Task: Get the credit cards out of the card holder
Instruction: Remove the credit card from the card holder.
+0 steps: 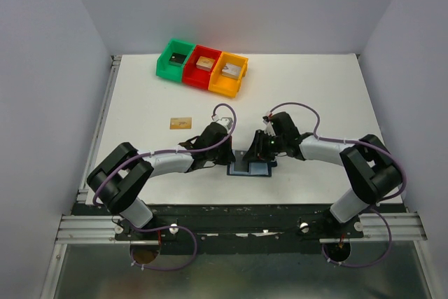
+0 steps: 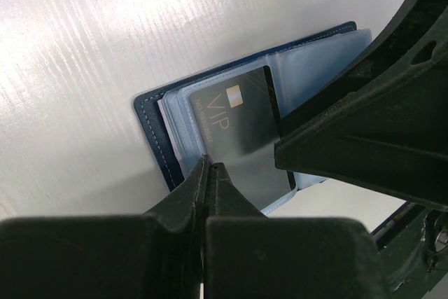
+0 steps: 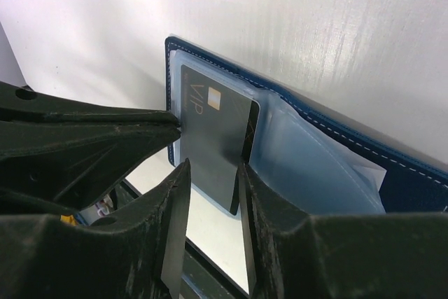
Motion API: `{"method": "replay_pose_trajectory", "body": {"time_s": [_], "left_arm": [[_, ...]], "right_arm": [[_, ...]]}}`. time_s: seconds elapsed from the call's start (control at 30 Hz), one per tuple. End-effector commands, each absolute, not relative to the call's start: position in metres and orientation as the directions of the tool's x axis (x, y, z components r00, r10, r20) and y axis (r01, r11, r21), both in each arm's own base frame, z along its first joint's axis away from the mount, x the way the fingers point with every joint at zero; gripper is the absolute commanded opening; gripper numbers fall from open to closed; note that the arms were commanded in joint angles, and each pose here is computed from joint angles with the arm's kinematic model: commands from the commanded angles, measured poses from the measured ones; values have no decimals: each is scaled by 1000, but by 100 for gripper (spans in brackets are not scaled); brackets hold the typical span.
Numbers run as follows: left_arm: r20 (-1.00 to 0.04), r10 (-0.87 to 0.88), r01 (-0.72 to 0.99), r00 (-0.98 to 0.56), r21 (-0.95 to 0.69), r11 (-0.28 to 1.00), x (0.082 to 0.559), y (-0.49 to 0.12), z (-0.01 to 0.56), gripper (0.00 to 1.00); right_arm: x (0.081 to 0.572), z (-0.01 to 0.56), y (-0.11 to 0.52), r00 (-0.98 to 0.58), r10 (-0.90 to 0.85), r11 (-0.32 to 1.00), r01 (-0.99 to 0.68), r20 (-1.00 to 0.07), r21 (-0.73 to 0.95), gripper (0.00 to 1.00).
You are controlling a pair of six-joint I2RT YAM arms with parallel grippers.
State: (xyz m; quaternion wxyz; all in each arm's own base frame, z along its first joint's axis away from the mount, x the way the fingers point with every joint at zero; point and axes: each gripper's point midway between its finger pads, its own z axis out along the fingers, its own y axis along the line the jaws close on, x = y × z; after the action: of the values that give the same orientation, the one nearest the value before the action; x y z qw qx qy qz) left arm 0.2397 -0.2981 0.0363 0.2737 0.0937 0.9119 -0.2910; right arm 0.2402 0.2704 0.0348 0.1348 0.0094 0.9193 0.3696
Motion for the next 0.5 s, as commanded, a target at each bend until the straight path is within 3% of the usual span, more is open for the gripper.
{"method": "replay_pose_trajectory", "body": {"time_s": [0.0,0.47], "left_arm": [[-520,30,295,-854,-436,850,231,-283,15,0],[-518,27,296,-855,-444,846,229,-284,15,0]], "right_arm": [[237,31,260,-957,134,752,-70,-257,655,43],[237,31,261,-957,135,746,-73,-258,662,45]]}}
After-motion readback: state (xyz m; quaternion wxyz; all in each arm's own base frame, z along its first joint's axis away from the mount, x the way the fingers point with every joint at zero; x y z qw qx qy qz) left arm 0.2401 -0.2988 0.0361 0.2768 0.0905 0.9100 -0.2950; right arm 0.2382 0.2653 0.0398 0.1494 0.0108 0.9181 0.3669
